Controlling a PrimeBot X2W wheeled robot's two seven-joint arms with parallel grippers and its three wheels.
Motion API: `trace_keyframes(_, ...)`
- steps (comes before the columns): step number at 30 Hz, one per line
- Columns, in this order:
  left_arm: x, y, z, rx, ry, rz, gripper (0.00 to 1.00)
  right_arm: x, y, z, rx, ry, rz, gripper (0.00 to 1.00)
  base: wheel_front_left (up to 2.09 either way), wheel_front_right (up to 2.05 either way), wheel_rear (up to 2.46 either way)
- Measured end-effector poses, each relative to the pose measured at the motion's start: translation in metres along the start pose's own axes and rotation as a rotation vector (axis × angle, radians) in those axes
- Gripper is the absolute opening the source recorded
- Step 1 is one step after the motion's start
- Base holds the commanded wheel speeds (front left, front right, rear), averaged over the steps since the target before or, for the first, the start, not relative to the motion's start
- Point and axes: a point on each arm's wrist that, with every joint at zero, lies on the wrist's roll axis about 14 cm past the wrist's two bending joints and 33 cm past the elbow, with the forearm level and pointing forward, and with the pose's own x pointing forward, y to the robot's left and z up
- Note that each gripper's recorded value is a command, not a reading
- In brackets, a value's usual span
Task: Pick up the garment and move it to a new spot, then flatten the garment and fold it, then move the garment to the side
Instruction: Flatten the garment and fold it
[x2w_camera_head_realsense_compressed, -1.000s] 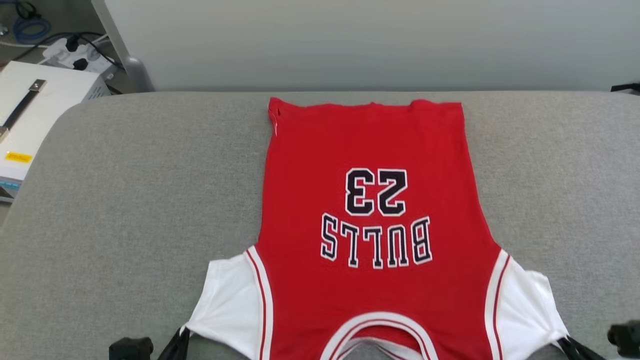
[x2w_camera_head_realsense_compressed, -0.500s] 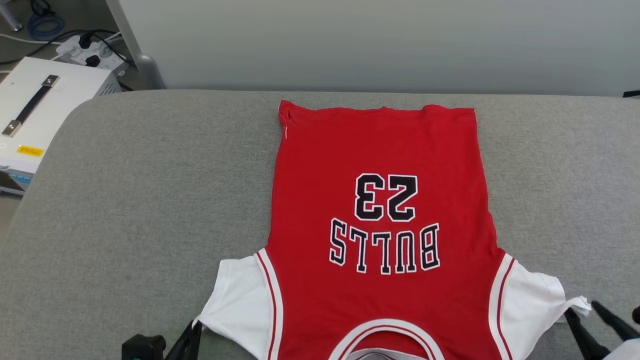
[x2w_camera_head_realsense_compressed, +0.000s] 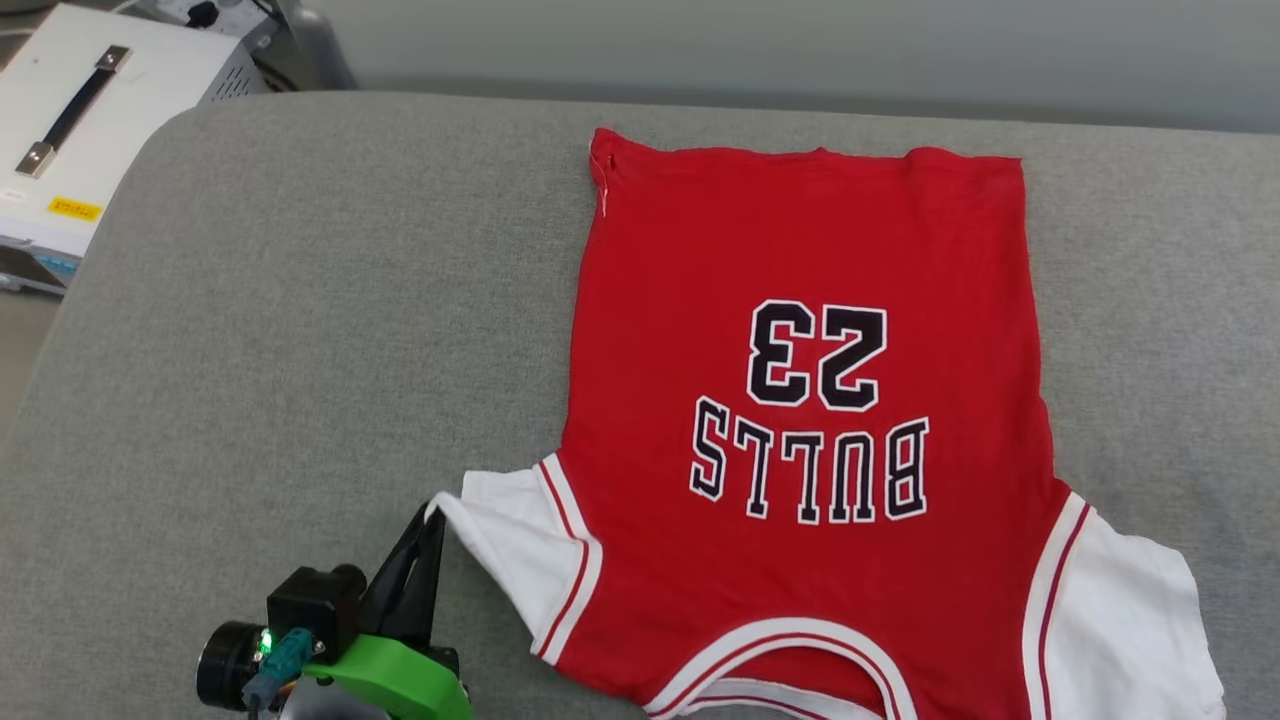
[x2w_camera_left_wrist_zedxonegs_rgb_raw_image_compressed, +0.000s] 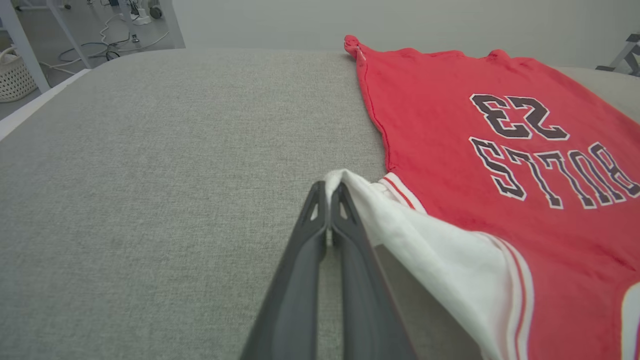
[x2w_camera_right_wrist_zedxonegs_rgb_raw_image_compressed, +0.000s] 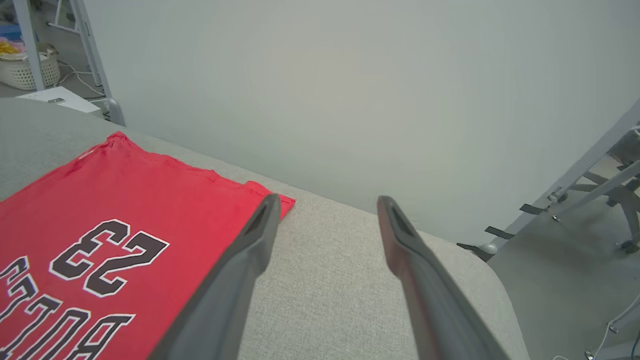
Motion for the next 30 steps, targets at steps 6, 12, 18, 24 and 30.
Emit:
trace_keyframes(6,0.021,-0.006,0.009,0.001,-0.036,-0.004,0.00,0.061,0.004,0.019,-0.047,0.122,0.085,1.00,0.00,0.00,0.00)
trace_keyframes(12,0.040,-0.009,0.003,-0.008,-0.031,0.000,0.00,0.105,0.007,-0.033,0.013,0.507,0.154,1.00,0.00,0.00,0.00)
trace_keyframes(18,0.060,-0.011,-0.006,-0.022,-0.022,0.008,0.00,0.148,0.014,-0.072,0.028,0.735,0.183,1.00,0.00,0.00,0.00)
trace_keyframes(24,0.070,-0.002,-0.021,-0.035,0.010,0.038,0.00,0.182,0.034,-0.125,0.031,0.871,0.205,1.00,0.00,0.00,0.00)
trace_keyframes(30,0.072,0.010,-0.035,-0.022,0.042,0.078,0.00,0.192,0.068,-0.191,0.032,1.015,0.264,1.00,0.00,0.00,0.00)
